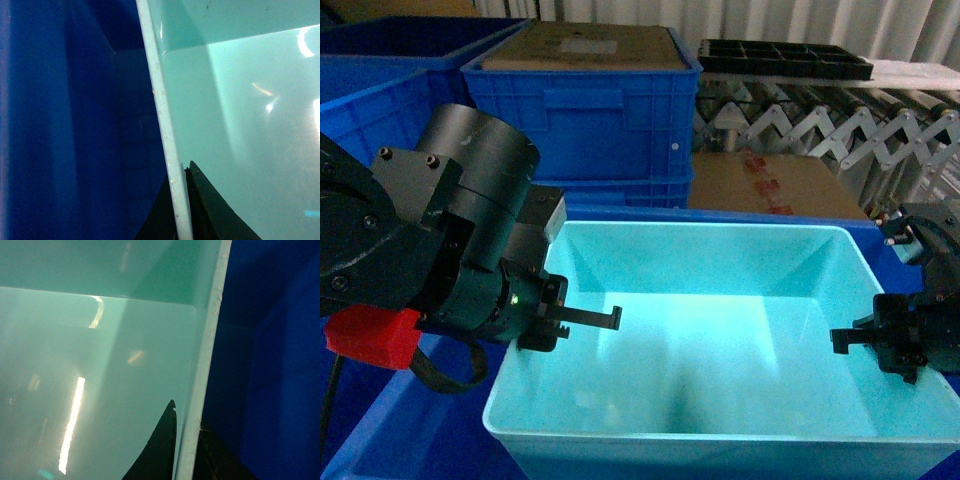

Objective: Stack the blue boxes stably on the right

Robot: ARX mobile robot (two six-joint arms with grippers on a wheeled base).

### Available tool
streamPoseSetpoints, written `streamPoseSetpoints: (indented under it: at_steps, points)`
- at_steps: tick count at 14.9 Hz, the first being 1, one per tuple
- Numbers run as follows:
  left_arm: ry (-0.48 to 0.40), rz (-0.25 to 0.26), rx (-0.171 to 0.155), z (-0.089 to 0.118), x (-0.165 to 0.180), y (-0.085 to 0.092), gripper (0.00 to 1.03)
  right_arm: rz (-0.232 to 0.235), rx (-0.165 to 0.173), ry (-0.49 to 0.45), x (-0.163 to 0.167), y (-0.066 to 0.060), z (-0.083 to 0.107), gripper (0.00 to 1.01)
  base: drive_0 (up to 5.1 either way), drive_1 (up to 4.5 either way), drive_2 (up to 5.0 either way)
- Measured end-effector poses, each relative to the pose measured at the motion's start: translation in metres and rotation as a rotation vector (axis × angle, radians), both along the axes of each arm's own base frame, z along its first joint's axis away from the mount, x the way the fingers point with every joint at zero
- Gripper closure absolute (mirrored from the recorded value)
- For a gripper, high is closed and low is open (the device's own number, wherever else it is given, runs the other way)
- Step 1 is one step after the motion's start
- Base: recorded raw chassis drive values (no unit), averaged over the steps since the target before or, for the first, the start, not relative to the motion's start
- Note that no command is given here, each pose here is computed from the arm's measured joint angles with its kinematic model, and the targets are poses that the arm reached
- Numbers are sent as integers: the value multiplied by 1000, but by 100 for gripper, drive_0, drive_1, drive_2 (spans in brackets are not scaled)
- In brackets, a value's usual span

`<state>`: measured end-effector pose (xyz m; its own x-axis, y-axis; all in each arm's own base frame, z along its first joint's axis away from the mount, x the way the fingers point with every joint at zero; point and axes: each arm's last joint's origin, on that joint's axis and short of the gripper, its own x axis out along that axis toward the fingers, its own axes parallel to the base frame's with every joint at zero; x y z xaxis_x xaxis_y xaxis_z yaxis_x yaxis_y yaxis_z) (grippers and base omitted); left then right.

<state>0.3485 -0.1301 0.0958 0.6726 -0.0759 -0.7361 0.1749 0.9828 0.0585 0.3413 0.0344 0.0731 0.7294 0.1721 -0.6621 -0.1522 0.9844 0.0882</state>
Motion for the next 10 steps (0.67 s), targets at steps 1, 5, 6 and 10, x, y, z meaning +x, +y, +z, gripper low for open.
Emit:
streamPoseSetpoints:
  at_steps: [1,5,6,10]
  points:
    - [9,0,4,-3,2,-1,101,-1,-1,12,-1,0,-3,94,0,0,0]
    - [17,0,5,-7,2,0,101,-4,-4,20,-1,0,-5,94,0,0,0]
    - [16,2,3,-7,3,1,101,-3,-4,19,-1,0,-5,94,0,0,0]
    - [11,2,0,-4,6,1,101,-2,-1,15,0,0,-4,94,0,0,0]
